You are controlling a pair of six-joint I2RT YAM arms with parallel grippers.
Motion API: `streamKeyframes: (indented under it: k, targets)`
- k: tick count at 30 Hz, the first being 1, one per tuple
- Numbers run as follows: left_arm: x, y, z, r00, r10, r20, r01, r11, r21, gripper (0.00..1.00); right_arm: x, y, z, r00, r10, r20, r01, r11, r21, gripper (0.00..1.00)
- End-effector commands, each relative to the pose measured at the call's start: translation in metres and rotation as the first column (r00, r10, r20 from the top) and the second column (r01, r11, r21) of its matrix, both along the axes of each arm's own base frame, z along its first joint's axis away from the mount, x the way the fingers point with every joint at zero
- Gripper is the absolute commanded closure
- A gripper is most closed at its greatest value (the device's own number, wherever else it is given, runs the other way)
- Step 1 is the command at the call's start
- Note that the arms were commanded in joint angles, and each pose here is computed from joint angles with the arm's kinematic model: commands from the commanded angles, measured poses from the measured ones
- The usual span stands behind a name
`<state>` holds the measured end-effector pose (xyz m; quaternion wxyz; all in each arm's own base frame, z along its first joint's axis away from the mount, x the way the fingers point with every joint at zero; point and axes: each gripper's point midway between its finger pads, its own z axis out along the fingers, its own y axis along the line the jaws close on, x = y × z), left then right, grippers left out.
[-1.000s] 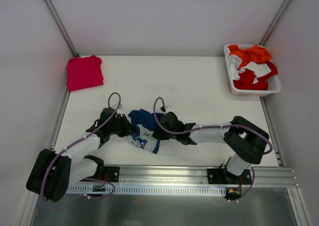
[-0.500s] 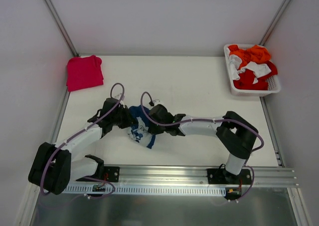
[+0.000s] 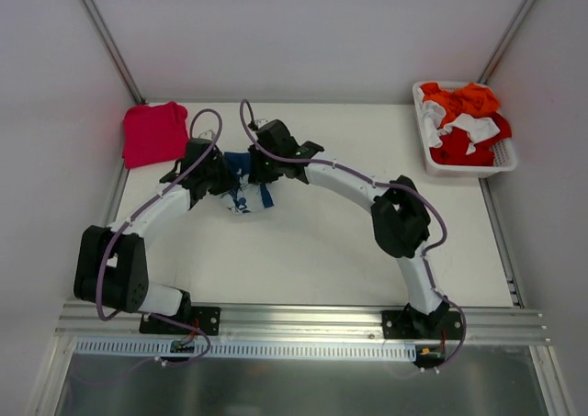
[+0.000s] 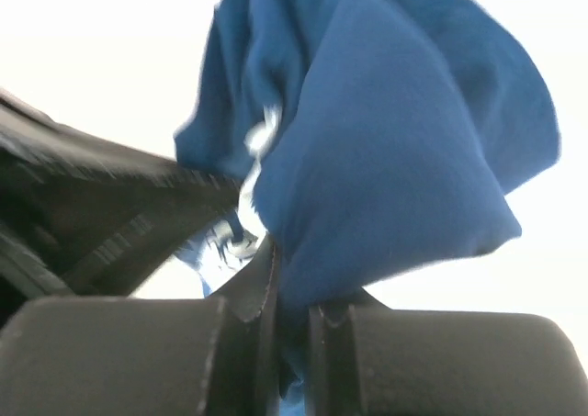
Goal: Fold and stack the t-shirts
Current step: Put the neatly folded tshirt into the corner of the board with both arms
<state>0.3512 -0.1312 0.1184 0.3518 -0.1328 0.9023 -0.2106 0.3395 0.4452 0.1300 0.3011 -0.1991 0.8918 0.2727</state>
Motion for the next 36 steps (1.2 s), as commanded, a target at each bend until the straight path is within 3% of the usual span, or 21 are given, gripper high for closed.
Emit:
streamKeyframes:
  k: [1, 6, 14, 25, 36]
  targets:
    - [-0.001, 0.010, -0.024, 0.997, 0.004, -0.076, 0.000, 0.998, 0.057, 1.00, 0.011, 0.026, 0.007, 0.994, 0.104, -0.032, -0.102, 0.993, 0.051, 1.00]
    - [0.007, 0.033, -0.046, 0.989, 0.080, -0.122, -0.065, 0.990, 0.123, 1.00, 0.033, 0.044, -0.026, 0.987, 0.128, -0.097, -0.121, 0.990, 0.068, 1.00]
    - [0.014, 0.057, -0.062, 0.978, 0.146, -0.149, -0.119, 0.976, 0.180, 1.00, 0.053, 0.068, -0.023, 0.983, 0.152, -0.107, -0.135, 0.979, 0.151, 0.99]
    - [0.009, 0.100, -0.059, 0.950, 0.283, -0.129, -0.253, 0.945, 0.209, 1.00, 0.043, 0.102, -0.040, 0.951, 0.236, -0.201, -0.165, 0.934, 0.317, 0.99]
    - [-0.007, 0.122, -0.055, 0.910, 0.399, -0.110, -0.365, 0.899, 0.241, 1.00, 0.029, 0.112, -0.053, 0.925, 0.290, -0.244, -0.192, 0.914, 0.357, 0.97]
